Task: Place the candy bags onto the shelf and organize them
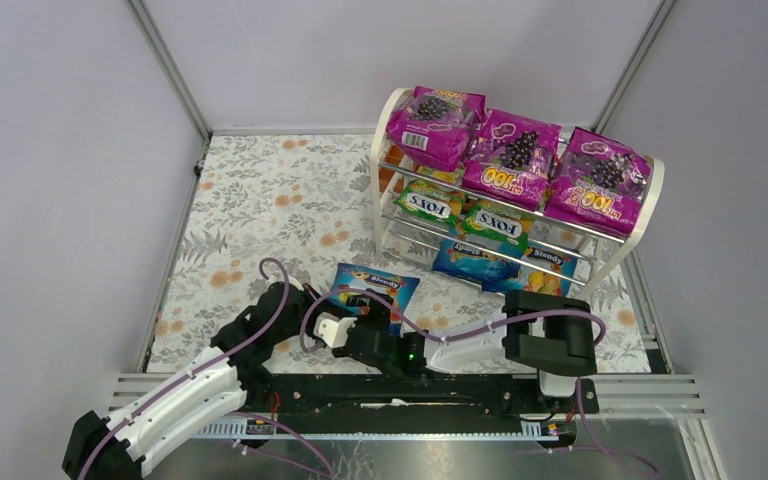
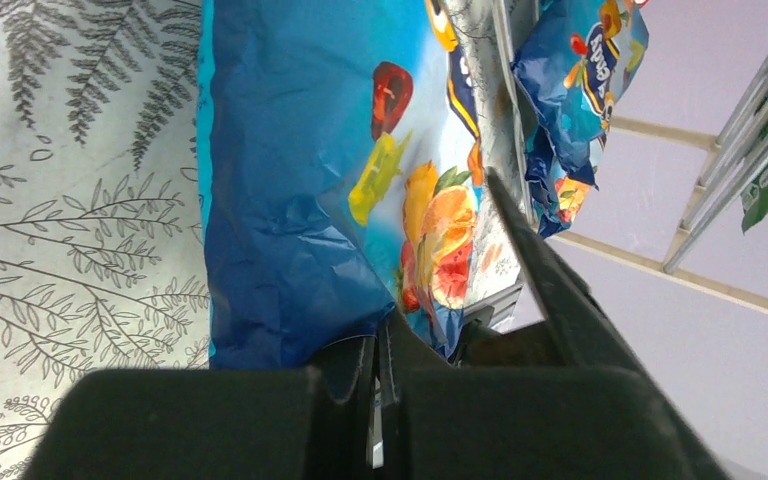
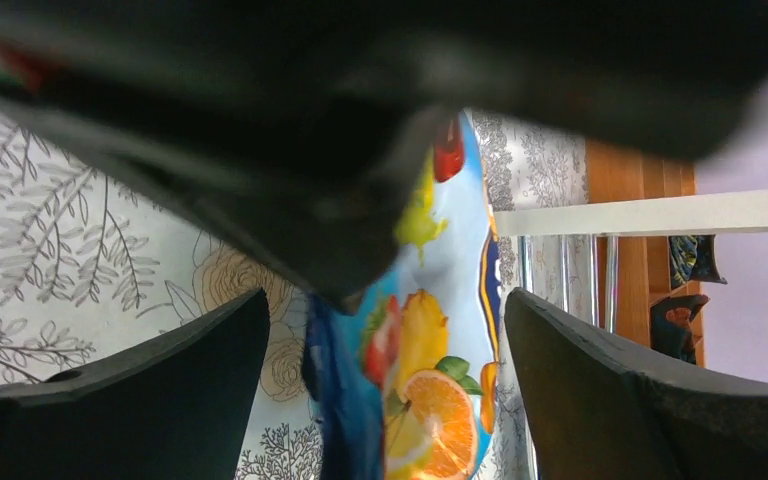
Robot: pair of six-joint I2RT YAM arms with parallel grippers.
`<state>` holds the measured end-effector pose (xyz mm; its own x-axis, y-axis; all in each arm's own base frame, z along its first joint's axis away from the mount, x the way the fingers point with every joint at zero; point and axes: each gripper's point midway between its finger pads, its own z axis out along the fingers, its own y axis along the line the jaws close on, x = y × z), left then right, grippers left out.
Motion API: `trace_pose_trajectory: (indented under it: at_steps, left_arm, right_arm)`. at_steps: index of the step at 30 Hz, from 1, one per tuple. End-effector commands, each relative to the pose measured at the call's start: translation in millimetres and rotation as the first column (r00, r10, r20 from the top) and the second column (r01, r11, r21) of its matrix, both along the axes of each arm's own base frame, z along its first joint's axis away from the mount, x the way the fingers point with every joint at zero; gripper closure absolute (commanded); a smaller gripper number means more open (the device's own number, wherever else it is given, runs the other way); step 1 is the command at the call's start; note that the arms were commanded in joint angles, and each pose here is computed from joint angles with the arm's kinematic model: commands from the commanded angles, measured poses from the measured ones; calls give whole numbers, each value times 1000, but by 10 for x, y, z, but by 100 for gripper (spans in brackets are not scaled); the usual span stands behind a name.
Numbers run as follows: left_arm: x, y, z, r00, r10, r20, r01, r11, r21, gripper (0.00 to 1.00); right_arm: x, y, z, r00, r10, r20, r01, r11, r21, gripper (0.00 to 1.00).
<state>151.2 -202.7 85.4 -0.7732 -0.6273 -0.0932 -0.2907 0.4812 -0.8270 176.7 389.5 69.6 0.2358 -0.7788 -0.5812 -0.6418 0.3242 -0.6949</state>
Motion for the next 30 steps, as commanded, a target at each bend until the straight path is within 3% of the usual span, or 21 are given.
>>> trace_pose_trajectory:
  at_steps: [1, 5, 12, 21, 24, 30]
  left_arm:
    - [91, -140, 569, 989, -39, 144, 53, 994, -96, 100]
    - [82, -119, 601, 988, -33, 153, 48, 994, -99, 100]
    - [120, -117, 675, 982, -44, 181, 58, 996, -72, 100]
    - [111, -141, 648, 982, -63, 176, 76, 995, -71, 100]
    - [146, -133, 685, 979, -57, 196, 70, 996, -63, 100]
    - [214, -66, 654, 974, -68, 217, 62, 997, 34, 98]
  right_arm:
    - [78, -12, 53, 998, -9, 58, 8, 1000, 22, 10]
    - [152, -66, 129, 999, -24, 41, 21, 998, 61, 17]
    - [356, -99, 146, 997, -39, 72, 36, 998, 44, 20]
    - [404, -67, 157, 999, -11, 31, 8, 996, 90, 48]
    - [394, -66, 95, 1000, 8, 7, -9, 998, 56, 62]
    - [401, -59, 160, 1000, 9, 4, -9, 998, 69, 83]
